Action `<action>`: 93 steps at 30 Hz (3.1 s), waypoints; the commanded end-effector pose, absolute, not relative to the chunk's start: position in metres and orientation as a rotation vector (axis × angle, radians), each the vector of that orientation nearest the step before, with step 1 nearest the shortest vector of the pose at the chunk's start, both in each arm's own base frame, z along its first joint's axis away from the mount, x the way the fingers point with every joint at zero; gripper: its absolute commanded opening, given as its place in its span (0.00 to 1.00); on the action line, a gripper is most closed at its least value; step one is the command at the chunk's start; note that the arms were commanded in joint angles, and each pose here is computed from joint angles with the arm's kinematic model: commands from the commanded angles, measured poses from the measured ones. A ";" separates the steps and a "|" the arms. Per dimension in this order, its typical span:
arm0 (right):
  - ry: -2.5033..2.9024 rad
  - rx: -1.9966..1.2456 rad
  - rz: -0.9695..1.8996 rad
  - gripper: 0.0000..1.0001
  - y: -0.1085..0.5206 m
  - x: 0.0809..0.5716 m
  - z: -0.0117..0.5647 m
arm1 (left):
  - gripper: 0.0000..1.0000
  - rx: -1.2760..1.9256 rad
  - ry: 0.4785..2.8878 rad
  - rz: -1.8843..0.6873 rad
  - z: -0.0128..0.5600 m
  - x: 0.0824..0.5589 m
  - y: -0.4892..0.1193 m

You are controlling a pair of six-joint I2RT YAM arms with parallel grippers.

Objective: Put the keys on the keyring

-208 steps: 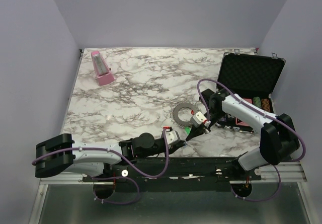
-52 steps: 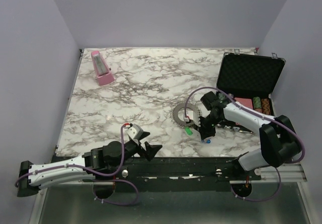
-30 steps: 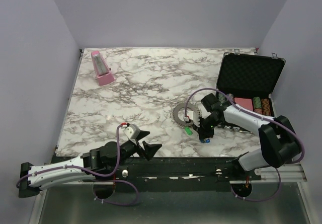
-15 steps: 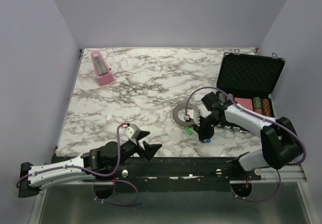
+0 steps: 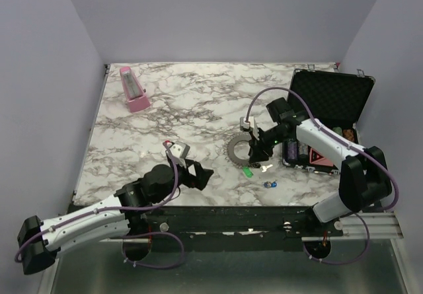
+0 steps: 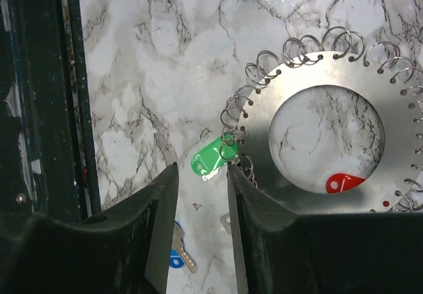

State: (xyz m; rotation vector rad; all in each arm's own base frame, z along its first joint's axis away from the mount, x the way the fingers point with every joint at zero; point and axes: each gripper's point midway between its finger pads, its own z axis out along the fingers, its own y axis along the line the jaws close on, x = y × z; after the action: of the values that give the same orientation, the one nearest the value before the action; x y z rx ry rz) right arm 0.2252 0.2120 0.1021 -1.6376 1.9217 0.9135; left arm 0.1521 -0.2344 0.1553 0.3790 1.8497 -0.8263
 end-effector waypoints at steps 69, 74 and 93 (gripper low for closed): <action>1.474 -2.092 0.778 0.27 0.298 0.302 0.033 | 0.99 -0.001 2.064 -0.974 0.074 0.156 -0.195; 1.460 -2.107 0.821 0.26 0.297 0.294 0.034 | 0.99 0.003 2.061 -0.978 0.075 0.156 -0.195; 1.483 -2.104 0.764 0.33 0.299 0.308 0.026 | 0.99 0.003 2.065 -0.989 0.075 0.155 -0.197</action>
State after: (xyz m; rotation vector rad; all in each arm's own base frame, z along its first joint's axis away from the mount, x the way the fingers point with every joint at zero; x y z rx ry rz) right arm 0.3014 0.2949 0.0305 -2.0970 1.4855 0.7841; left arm 0.1546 -0.1950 0.0730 0.0047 2.0745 -0.9709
